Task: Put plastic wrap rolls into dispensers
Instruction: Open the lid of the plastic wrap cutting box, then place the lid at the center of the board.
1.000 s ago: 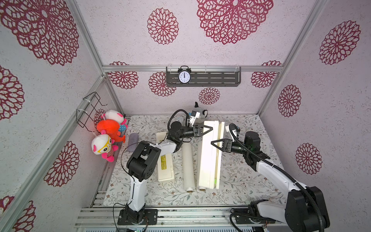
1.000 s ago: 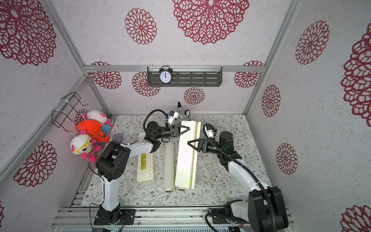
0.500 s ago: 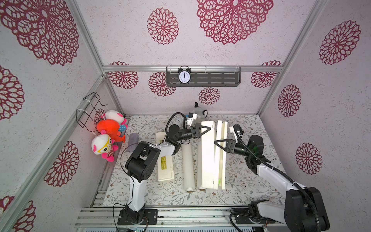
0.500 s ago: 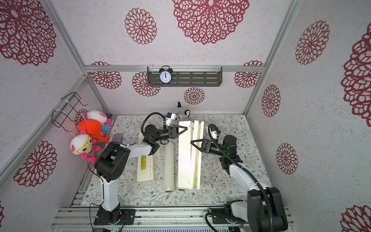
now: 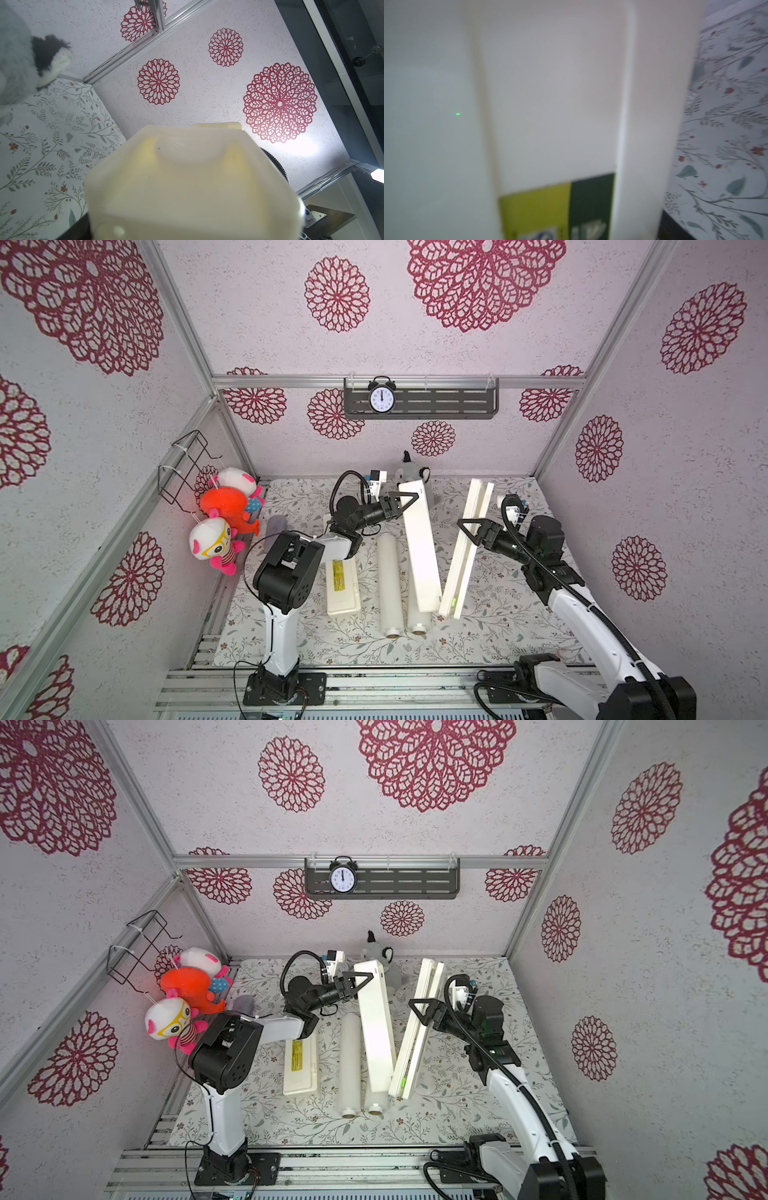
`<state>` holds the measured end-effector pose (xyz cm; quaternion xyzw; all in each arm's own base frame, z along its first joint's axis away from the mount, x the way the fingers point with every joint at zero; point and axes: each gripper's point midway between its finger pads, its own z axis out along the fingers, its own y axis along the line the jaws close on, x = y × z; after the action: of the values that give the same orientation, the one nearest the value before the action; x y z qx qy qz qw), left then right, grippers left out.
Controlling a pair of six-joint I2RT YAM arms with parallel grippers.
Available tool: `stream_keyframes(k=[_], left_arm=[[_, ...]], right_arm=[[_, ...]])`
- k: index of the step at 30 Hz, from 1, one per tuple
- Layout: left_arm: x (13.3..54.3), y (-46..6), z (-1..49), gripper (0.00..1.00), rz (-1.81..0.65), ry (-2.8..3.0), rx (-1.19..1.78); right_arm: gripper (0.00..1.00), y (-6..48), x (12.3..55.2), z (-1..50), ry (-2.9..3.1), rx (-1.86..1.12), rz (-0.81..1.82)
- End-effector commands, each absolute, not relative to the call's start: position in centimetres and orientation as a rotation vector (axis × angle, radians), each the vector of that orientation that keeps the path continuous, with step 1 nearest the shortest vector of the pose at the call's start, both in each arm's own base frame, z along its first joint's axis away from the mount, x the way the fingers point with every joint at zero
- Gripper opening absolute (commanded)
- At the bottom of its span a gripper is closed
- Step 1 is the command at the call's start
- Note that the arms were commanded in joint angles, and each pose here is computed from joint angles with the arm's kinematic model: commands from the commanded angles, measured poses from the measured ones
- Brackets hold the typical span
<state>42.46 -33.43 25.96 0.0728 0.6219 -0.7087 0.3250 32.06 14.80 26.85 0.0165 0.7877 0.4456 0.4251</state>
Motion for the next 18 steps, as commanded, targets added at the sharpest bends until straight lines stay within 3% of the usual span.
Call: stream_keyframes(k=[1,12,18], left_arm=[[42.0,-33.0,28.5,0.79,-1.831,1.577,0.23],[41.8,-32.5,29.2,0.8,-1.795,1.593,0.24],[41.8,-32.8,29.4,0.8,-1.81,1.607,0.25]], right_arm=[[0.62,10.7,32.4,24.4,2.126,0.094,0.718],[0.64,3.1,33.7,15.1,2.505,0.095,0.054],[0.64,0.4,35.4,9.2,2.655,0.143,-0.125]])
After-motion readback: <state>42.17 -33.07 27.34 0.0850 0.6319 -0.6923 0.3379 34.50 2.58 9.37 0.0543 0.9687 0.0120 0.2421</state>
